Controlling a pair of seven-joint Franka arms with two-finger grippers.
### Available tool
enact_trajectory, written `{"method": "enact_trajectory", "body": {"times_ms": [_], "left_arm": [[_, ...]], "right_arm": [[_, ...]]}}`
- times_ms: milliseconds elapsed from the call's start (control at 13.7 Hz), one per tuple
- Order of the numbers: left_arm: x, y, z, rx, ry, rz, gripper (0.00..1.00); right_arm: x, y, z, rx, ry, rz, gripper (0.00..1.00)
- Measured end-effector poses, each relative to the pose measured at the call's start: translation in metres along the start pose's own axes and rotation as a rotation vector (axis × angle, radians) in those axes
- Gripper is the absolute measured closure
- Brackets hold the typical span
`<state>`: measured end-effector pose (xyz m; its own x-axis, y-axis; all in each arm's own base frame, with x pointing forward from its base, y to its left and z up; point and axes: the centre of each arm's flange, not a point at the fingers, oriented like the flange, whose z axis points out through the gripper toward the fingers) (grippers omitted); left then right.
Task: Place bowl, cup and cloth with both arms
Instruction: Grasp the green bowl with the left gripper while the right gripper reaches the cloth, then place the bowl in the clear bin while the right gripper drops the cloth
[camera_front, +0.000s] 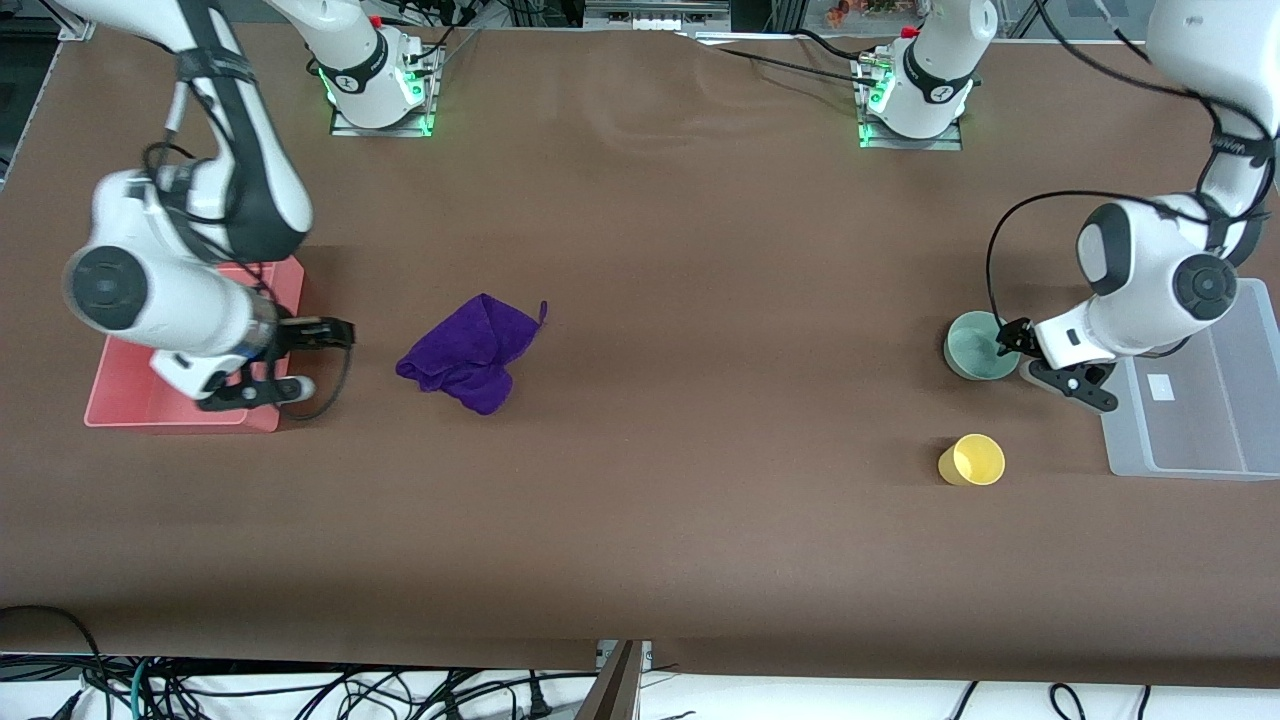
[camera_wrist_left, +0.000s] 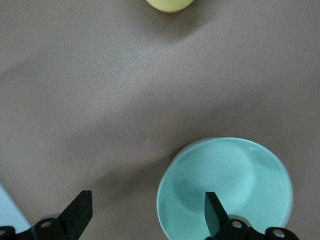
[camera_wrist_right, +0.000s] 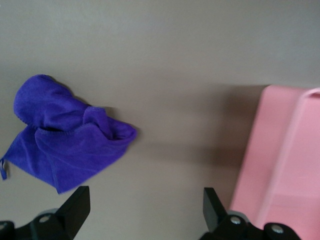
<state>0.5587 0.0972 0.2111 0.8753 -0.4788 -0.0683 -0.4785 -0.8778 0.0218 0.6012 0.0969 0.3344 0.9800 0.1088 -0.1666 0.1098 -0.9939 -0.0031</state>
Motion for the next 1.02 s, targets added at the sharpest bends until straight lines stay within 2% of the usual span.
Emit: {"method": "enact_trajectory", "body": {"times_ms": [146,365,584,657,876,1022], "left_arm": [[0.000,0.002,0.020,-0.012,-0.010,0.019,0.27],[0.001,0.002,0.022,-0.014,-0.011,0.033,0.57],[0.002,0.001,0.020,-0.011,-0.008,0.035,0.90],[0.003,0.001,0.016,-0.014,-0.011,0.044,0.96],[0.002,-0.003,-0.012,-0.039,-0.049,0.052,0.97],[0.000,-0.014,-0.058,-0.063,-0.086,0.067,0.97]], "right_arm": [[-0.011,-0.022,0.037,0.008,0.019,0.026,0.00],[-0.022,-0.030,0.083,0.017,0.056,0.042,0.00],[-0.023,-0.041,0.114,0.030,0.065,0.079,0.00],[-0.022,-0.046,0.123,0.035,0.067,0.084,0.00],[-0.019,-0.058,0.150,0.048,0.080,0.091,0.00],[-0.019,-0.066,0.166,0.052,0.080,0.109,0.00]]}}
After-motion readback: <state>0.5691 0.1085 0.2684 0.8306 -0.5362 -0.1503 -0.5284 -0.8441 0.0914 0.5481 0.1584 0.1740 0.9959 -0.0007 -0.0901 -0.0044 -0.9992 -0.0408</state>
